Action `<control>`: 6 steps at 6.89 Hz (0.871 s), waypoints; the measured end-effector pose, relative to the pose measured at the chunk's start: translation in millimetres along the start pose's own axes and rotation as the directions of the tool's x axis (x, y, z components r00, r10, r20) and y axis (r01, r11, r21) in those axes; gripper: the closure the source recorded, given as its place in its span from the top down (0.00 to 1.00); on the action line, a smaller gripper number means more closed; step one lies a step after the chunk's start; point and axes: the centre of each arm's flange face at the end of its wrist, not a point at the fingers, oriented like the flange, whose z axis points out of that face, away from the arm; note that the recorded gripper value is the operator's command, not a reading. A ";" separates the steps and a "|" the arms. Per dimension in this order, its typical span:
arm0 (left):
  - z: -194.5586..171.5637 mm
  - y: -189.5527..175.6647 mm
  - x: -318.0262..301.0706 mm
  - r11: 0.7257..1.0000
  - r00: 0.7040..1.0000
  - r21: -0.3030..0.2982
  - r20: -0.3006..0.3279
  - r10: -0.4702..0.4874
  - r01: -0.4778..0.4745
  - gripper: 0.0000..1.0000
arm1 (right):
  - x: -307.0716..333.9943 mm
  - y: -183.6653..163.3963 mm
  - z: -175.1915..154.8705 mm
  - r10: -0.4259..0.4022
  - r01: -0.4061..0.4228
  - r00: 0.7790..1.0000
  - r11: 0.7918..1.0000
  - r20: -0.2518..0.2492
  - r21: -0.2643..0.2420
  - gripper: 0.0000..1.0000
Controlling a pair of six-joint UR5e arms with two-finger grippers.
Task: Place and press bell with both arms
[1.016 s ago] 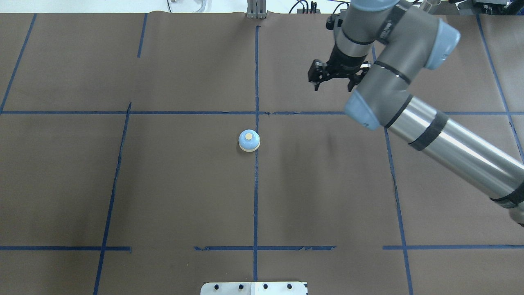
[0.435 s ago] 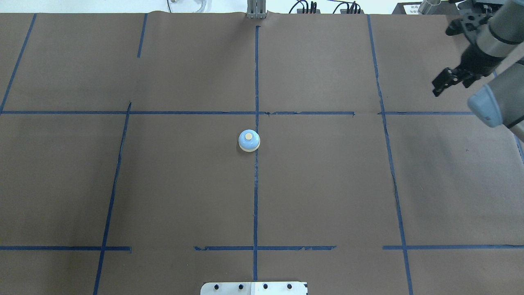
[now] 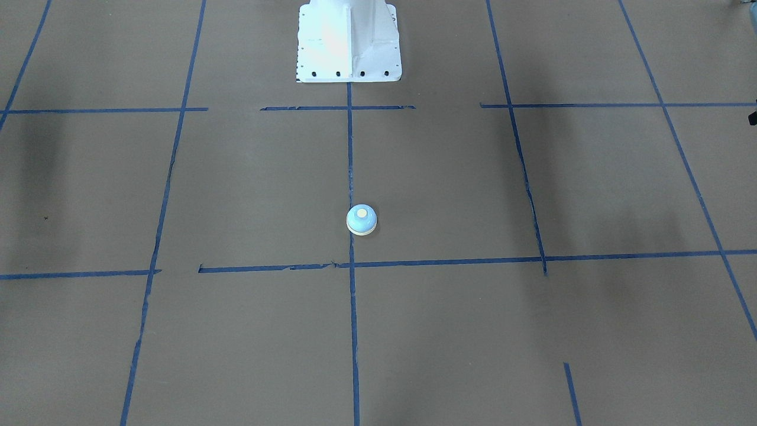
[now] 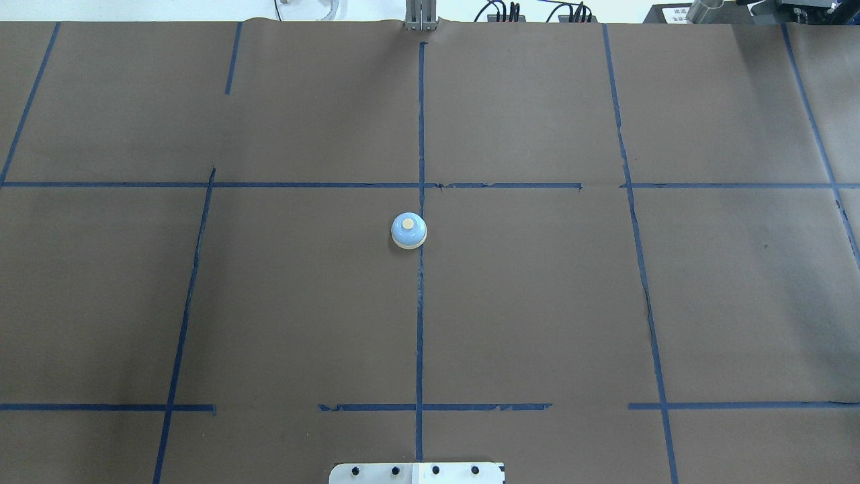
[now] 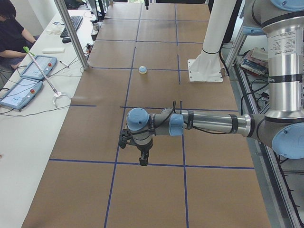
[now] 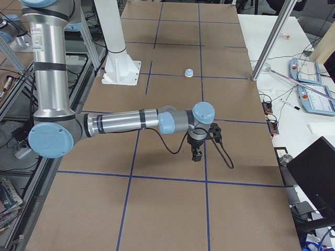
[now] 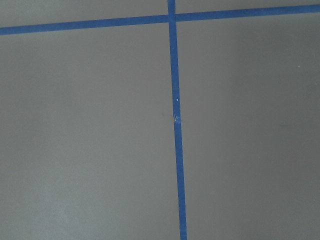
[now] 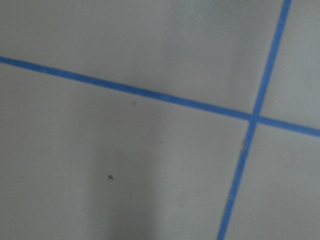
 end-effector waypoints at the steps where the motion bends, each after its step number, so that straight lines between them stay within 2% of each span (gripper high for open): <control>1: -4.8 2.0 -1.3 1.000 1.000 0.008 0.004 0.013 -0.013 1.00 | 30.9 40.3 4.4 0.039 -0.039 0.999 0.999 0.005 -0.013 1.00; 2: -6.8 4.9 -1.9 1.000 1.000 0.011 0.008 0.019 -0.019 1.00 | 46.0 66.1 11.1 0.073 -0.073 0.997 0.997 0.006 -0.029 1.00; 3: -6.6 7.5 -2.4 1.000 1.000 0.009 0.010 0.021 -0.021 1.00 | 50.8 76.2 13.8 0.091 -0.091 0.996 0.995 0.008 -0.036 1.00; 6: -4.8 12.2 -3.9 1.000 1.000 0.005 0.009 0.017 -0.017 1.00 | 52.3 79.9 14.4 0.101 -0.101 0.995 0.994 0.010 -0.037 1.00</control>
